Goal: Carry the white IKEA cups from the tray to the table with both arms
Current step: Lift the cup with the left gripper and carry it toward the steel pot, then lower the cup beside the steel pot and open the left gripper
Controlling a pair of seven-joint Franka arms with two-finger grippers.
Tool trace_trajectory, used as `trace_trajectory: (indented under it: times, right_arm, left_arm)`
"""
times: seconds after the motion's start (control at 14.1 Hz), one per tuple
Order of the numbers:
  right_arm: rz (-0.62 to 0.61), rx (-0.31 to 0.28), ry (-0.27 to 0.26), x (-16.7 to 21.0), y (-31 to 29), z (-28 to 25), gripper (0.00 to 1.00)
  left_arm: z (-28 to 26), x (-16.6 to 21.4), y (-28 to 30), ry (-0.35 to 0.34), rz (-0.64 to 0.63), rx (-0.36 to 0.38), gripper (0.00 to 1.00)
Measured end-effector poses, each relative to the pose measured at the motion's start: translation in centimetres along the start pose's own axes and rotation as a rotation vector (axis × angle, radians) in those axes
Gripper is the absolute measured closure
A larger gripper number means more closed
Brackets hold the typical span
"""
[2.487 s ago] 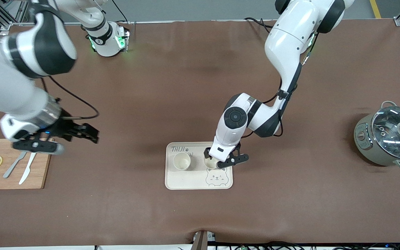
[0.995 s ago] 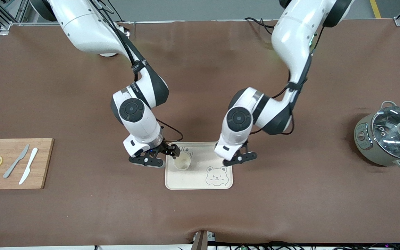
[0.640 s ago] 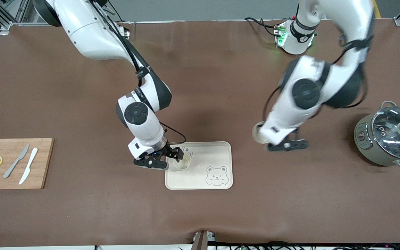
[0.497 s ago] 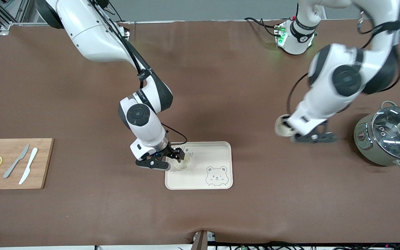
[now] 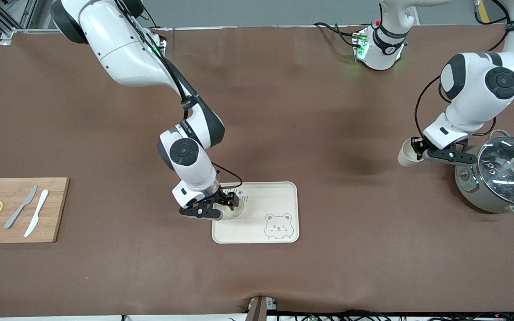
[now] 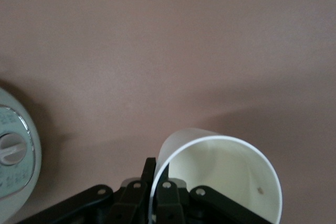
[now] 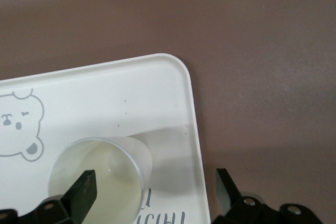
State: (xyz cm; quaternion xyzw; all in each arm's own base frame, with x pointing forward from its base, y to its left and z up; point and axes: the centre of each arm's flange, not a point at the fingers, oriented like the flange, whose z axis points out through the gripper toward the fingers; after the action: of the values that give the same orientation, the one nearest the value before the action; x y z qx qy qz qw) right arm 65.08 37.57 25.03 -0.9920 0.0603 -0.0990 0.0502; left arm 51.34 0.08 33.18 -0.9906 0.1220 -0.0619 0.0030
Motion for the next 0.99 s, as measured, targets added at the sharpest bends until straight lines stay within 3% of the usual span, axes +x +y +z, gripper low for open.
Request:
trace_trajectory:
  times: [0.43,0.85,0.99]
  right_arm:
    - [-0.025,-0.014,0.007,-0.5,0.2,2.0,0.0]
    - [-0.035,-0.009,0.008,-1.1,-0.4,2.7,0.0]
    - [-0.036,-0.006,0.011,-1.0,-0.5,2.6,0.0]
  left_arm:
    - [9.5,-4.8,-5.0,-0.01,0.043,-0.124,0.96]
    - [12.1,-4.5,-5.0,0.003,0.058,-0.108,0.96]
    - [12.0,-4.0,-4.5,0.017,0.07,-0.103,0.81]
